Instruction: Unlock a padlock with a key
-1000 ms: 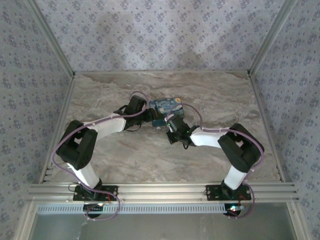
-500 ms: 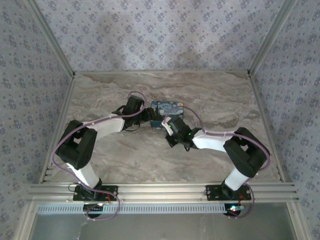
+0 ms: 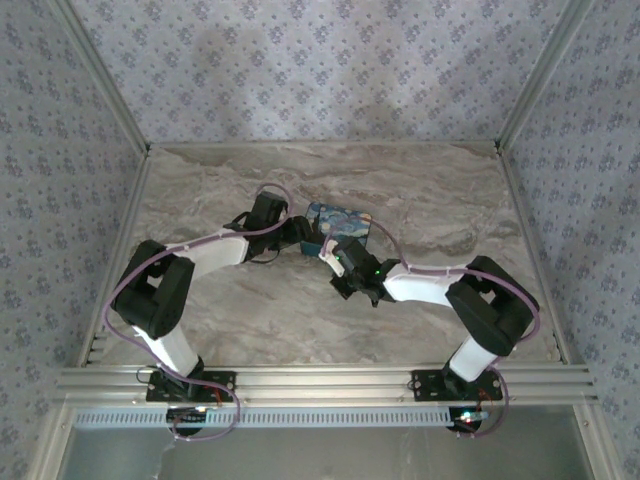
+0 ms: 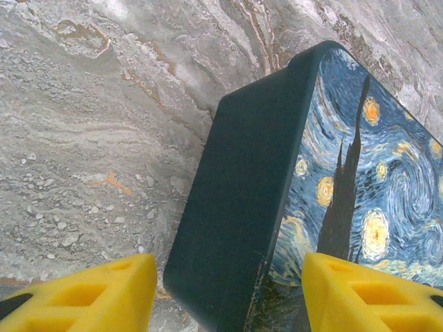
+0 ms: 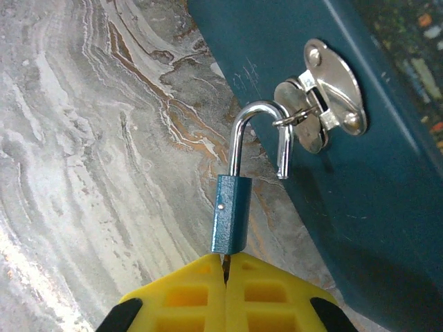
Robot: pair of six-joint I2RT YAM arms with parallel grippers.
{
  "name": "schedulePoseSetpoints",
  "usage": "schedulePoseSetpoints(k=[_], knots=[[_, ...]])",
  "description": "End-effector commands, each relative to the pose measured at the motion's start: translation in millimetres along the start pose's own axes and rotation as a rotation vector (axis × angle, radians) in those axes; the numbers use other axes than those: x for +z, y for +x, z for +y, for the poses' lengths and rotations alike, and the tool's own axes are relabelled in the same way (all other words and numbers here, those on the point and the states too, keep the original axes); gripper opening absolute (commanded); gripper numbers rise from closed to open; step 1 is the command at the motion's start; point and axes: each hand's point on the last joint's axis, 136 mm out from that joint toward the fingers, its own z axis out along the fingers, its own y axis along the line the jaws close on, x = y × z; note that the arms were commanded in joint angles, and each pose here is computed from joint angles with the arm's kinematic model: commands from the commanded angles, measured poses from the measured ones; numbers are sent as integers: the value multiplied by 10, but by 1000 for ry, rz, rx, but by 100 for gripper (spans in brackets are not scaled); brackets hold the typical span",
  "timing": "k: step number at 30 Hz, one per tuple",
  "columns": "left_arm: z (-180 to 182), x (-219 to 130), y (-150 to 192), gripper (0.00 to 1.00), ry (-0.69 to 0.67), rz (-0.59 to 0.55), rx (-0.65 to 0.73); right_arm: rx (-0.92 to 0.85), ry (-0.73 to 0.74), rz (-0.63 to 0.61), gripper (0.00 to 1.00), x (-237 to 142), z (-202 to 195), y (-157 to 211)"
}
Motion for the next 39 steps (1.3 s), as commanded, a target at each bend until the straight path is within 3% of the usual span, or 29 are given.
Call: schedulePoseSetpoints(k=[1,39], knots=[[10,-35,50,57,10,19,-18,-44,15,-29,0,-72,-12,-58],[-84,-54,84,57,42,27,-36,-111,-1,-133,0,-121,-81,-485]])
